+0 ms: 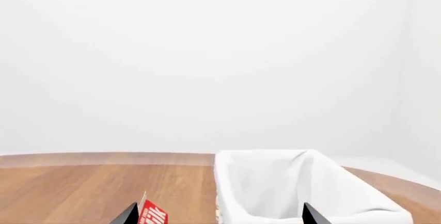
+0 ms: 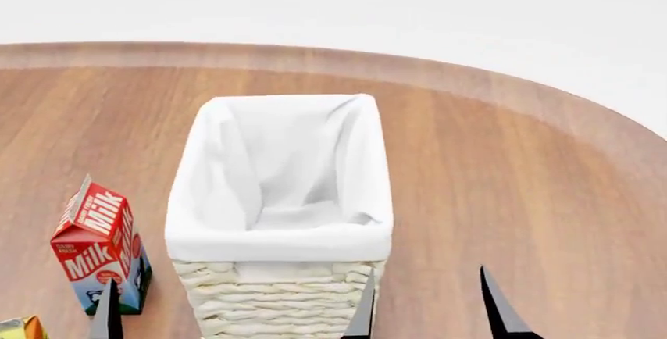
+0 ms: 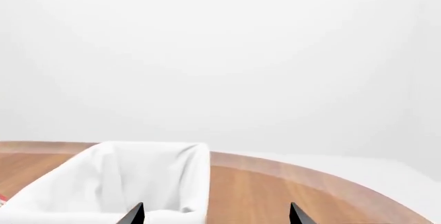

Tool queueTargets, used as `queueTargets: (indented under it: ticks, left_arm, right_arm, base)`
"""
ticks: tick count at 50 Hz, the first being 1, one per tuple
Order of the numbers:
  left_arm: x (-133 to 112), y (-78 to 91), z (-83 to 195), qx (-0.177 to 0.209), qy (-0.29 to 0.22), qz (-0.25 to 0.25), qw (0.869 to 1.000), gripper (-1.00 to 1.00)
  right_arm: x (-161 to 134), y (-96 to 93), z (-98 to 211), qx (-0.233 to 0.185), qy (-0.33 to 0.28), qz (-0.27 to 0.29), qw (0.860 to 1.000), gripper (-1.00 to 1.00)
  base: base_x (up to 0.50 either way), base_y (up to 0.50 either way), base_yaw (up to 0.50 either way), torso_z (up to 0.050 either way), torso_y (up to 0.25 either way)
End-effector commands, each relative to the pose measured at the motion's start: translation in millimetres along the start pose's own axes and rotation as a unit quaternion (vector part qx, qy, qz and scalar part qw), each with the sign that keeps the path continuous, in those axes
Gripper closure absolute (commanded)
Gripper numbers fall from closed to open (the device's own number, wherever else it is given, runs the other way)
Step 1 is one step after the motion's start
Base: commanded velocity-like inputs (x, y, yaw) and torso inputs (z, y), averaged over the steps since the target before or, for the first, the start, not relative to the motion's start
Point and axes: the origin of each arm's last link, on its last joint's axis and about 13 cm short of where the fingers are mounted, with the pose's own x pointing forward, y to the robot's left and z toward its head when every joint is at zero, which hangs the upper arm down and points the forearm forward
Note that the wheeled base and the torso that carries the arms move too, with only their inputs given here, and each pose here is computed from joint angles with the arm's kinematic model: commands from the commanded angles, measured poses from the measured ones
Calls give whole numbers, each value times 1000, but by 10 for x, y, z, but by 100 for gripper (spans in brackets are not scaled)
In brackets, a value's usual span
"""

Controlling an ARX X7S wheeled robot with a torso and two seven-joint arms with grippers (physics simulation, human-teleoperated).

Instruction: Pick up the tomato sauce, and put it in the basket.

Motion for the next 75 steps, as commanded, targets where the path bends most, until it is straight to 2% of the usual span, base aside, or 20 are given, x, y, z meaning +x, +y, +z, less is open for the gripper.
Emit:
queueTargets:
  ticks: [1,4,9,26,32,34,36,38,52,75]
  left_arm:
    - [25,24,20,-14,-15,-5,1000,-100]
    - [24,23,22,-14,-14,-5,1000,-100]
    - [16,20,24,-14,-15,-5,1000,-100]
    - [15,14,29,-14,-15,-6,1000,-100]
    - [17,10,14,-14,-14,-6,1000,-100]
    - [13,9,15,-14,-14,-6,1000,-100]
    - [12,11,17,-14,-14,-6,1000,-100]
    - [12,12,20,-14,-14,-6,1000,-100]
    - [11,17,15,-14,-14,-7,1000,-100]
    - [22,25,22,-23,4,-11,1000,-100]
  right_arm:
    - [6,-27,23,0,-16,-9,1000,-100]
    - [-7,-25,41,4,-25,-8,1000,-100]
    - [-2,-7,27,-21,-20,3,1000,-100]
    - [-5,-9,35,-10,-26,2,1000,-100]
    - [-1,-4,20,-2,-21,10,1000,-100]
    - [-10,-2,26,34,-30,14,999,-100]
    - [-9,-3,26,15,-24,15,1000,-100]
    - [-17,-9,42,32,-33,14,999,-100]
    - [-2,-6,30,15,-25,8,1000,-100]
    - [6,-9,20,3,-16,9,1000,-100]
  base:
    - [0,0,0,0,0]
    - [0,0,0,0,0]
    - [0,0,130,0,0]
    - [0,0,500,0,0]
    - [0,0,7,0,0]
    - [0,0,0,0,0]
    - [4,-39,0,0,0]
    - [57,-497,0,0,0]
    - [57,-497,0,0,0]
    - [188,21,0,8,0]
